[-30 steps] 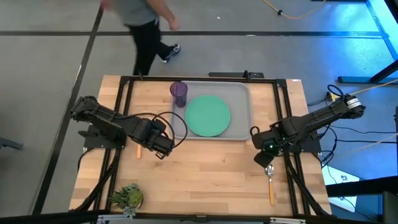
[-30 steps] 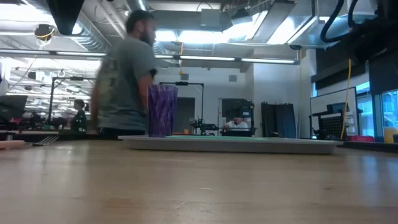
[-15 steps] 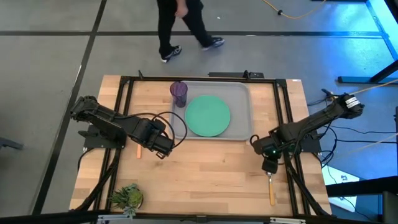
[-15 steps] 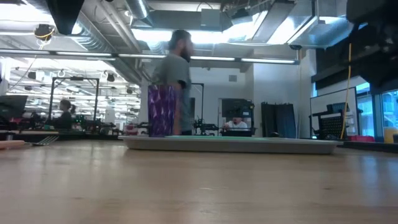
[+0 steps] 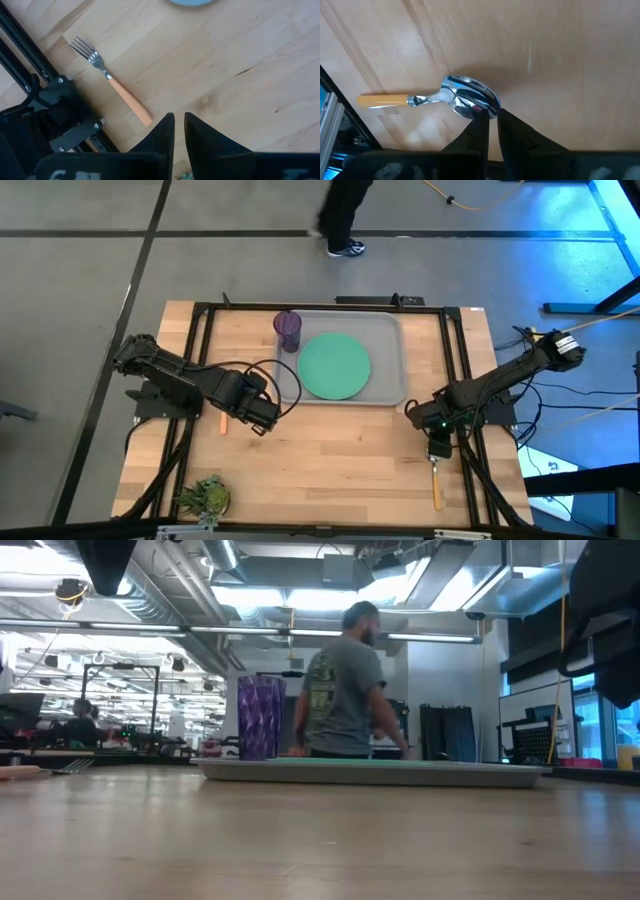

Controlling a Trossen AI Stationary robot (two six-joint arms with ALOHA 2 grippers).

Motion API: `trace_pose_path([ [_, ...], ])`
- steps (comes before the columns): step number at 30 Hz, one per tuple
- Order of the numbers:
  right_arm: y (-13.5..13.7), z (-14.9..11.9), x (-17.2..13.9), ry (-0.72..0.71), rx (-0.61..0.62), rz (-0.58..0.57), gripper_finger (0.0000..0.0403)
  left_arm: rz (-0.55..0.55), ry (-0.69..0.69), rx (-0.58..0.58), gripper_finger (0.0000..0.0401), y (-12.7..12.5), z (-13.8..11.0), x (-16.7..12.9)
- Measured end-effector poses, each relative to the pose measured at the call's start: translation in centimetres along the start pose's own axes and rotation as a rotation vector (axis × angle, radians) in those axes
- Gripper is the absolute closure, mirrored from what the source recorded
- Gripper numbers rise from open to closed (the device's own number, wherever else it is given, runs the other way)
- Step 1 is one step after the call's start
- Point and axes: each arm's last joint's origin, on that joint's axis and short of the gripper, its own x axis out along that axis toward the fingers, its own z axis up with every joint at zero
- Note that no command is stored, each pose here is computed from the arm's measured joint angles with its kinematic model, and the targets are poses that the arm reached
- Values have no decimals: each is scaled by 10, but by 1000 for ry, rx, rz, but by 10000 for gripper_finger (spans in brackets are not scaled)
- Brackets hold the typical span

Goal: Pick and place plate/cup/fork/spoon on tray
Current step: Put the yellow spoon on the gray tray to the right of the green plate

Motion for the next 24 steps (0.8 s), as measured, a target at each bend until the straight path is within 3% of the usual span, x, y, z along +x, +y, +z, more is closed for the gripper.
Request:
trace_pose_path([
  [24, 1, 3, 0, -57, -89, -22, 359, -4, -1, -1, 364, 0, 0, 0],
])
